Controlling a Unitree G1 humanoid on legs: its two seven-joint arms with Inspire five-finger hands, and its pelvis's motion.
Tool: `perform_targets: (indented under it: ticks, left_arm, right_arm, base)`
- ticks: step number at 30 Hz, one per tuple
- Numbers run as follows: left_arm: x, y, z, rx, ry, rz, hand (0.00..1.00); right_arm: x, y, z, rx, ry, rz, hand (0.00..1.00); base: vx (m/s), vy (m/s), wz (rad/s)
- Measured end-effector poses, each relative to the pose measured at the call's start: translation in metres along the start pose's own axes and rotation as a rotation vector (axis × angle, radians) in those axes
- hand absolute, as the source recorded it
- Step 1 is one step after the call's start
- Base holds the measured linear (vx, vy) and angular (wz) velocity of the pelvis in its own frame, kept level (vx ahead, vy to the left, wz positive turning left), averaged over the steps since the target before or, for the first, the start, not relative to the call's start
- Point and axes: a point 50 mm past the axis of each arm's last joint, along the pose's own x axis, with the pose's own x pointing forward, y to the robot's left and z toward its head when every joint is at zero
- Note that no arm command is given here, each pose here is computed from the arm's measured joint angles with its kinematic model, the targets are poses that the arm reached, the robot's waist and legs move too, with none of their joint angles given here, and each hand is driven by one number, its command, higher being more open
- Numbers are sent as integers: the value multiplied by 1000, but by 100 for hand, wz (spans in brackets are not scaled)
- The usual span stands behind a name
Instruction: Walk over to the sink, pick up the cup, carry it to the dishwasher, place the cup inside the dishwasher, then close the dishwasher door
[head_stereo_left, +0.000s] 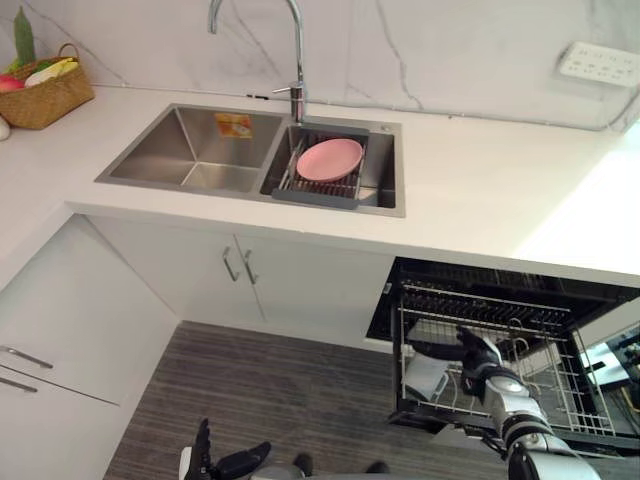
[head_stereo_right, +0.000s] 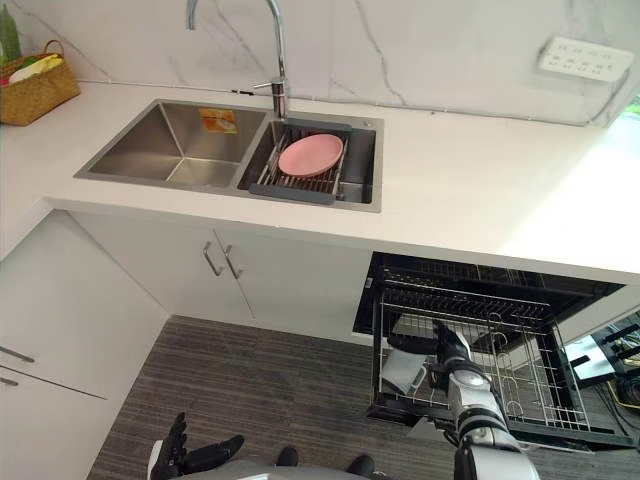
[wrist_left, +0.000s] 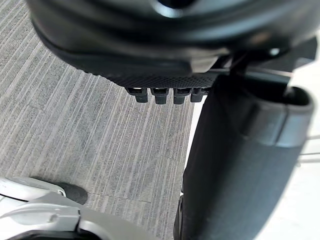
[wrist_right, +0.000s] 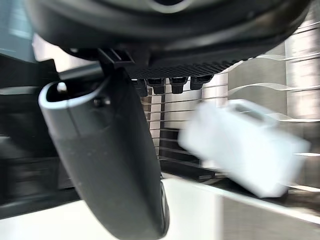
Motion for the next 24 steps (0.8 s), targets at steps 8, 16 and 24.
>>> perform_targets:
  ticks: [8,16,24]
  left_arm:
    - [-10,5,-13,-83,41,74,100]
    - [-6,2,4,-121,-60,-34,100]
    - [-4,-12,0,-17,-22,-192,100]
  right_arm:
    - [-49,30,20,181,-273,188,100]
    - [-71,7,79,256,-613,143,100]
    - [-82,-10,136,314,-911,121,100]
  base:
    - [62,13,-18]
    - [-41,1,31]
    - [92,93,26]
